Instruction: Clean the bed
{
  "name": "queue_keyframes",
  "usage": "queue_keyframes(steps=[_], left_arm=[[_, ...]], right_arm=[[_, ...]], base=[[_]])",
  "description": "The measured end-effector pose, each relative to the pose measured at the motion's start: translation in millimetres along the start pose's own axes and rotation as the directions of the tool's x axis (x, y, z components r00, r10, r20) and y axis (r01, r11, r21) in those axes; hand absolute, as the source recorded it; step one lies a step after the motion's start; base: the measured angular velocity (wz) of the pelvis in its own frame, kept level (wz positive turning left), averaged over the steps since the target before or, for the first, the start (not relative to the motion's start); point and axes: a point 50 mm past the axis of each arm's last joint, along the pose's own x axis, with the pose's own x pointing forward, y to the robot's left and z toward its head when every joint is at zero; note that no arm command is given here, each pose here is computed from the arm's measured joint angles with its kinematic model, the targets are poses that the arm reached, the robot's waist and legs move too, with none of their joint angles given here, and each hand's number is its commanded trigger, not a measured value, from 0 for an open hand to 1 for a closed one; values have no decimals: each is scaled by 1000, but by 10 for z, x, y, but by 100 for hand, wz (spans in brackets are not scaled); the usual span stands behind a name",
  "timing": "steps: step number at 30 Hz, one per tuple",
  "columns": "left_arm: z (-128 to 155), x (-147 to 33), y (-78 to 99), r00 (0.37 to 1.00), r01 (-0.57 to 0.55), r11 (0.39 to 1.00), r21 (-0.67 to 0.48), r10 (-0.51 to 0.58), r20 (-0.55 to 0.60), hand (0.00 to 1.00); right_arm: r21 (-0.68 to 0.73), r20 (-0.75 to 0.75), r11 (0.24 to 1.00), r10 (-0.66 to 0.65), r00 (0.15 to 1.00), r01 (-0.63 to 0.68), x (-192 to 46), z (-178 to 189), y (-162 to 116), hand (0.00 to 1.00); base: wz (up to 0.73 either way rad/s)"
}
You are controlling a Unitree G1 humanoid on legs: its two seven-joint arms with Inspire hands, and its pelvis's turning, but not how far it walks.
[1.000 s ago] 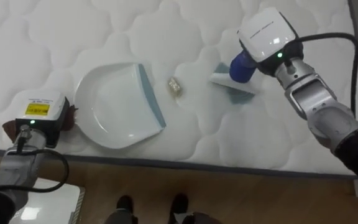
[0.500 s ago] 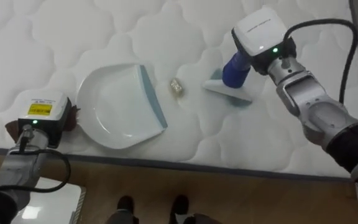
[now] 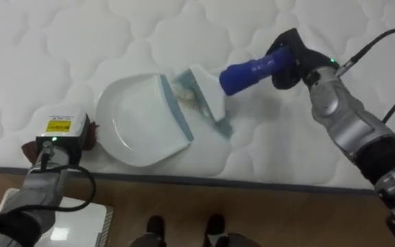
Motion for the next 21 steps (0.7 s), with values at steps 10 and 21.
queue_keyframes(steps=[10,21], left_arm=[[136,27,-4,1000,8,1000,-28,-8,25,100],[161,15,-59,998,49,998,-42,-47,31,100]], right_arm=[[184,94,973,127,987,-142,-8,190,241,100],[196,98,962,174,980,-190,-3,172,226,100]], base=[[10],[1]])
